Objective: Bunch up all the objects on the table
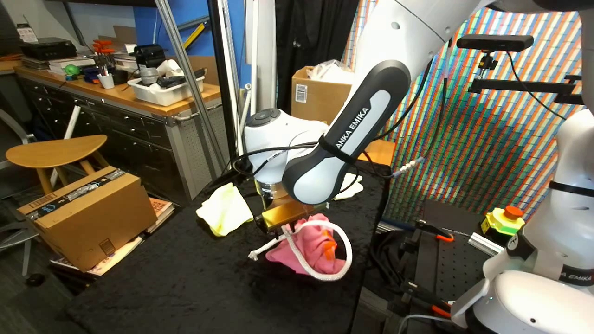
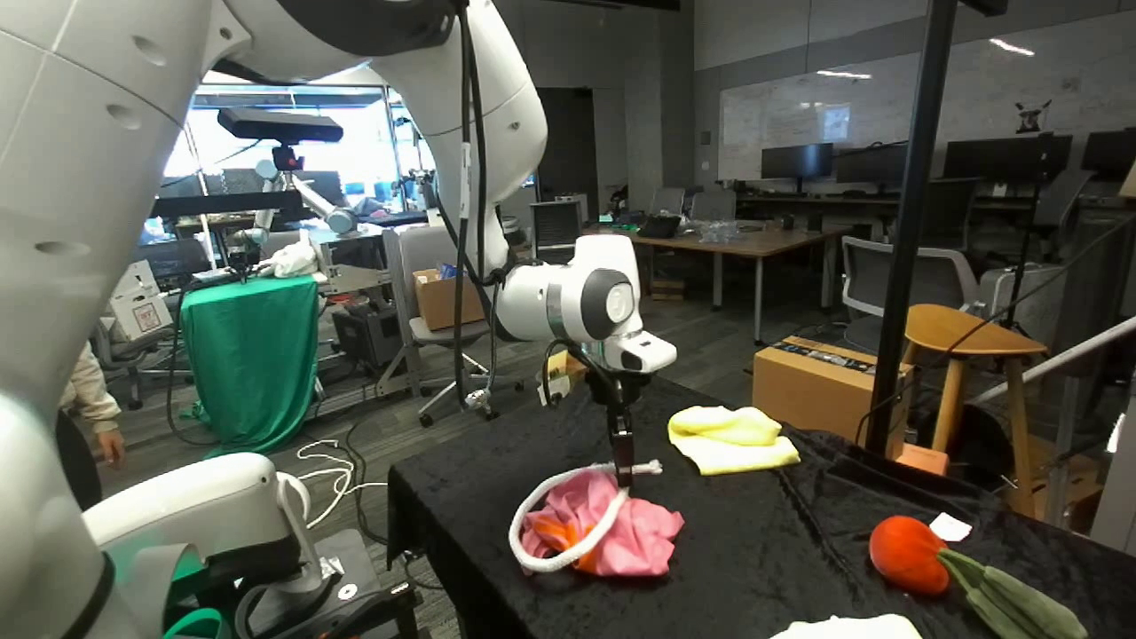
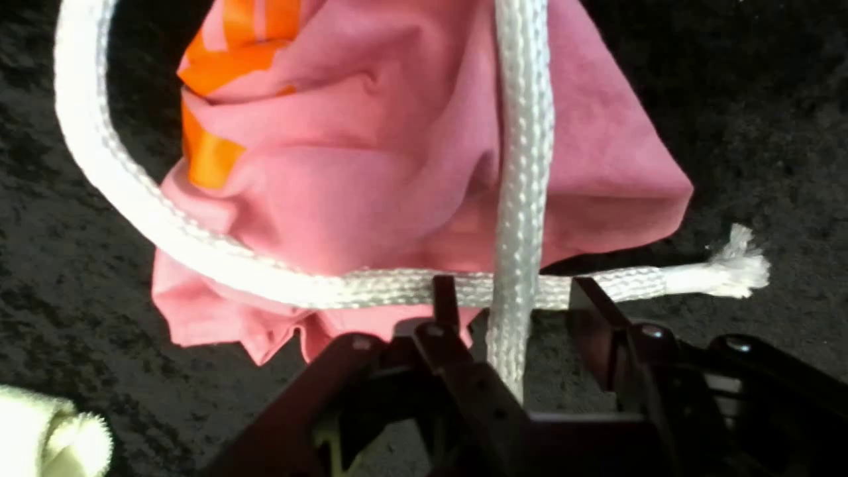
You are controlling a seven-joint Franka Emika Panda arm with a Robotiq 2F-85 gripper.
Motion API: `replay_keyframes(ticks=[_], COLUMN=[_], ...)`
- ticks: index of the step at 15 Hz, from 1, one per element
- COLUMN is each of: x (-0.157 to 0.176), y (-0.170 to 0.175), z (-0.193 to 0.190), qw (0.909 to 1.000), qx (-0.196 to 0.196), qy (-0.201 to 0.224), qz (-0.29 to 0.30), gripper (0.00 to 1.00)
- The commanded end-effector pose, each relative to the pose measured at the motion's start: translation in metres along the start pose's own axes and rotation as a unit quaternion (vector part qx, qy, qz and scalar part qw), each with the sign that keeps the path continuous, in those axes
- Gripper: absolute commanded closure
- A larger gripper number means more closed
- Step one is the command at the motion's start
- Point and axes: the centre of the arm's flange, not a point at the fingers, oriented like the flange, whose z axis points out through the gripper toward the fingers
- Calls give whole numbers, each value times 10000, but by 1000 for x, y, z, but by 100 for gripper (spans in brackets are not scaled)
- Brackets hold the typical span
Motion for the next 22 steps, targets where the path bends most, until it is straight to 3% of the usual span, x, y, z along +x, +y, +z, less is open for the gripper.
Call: replay_keyframes(ticks=[1, 3, 4, 11, 16, 22], x=[-1, 2, 5, 35, 57, 83], y=[4, 2, 1, -26, -75, -128], z=[-15, -22, -27, -71, -107, -116], qw=[9997, 9995, 9993, 9965, 9913, 9875], qx=[179, 202, 225, 454, 636, 701], qy=[130, 225, 282, 595, 616, 479], qz=[85, 62, 44, -368, -977, -1332], gripper=[19, 3, 1, 0, 0, 0])
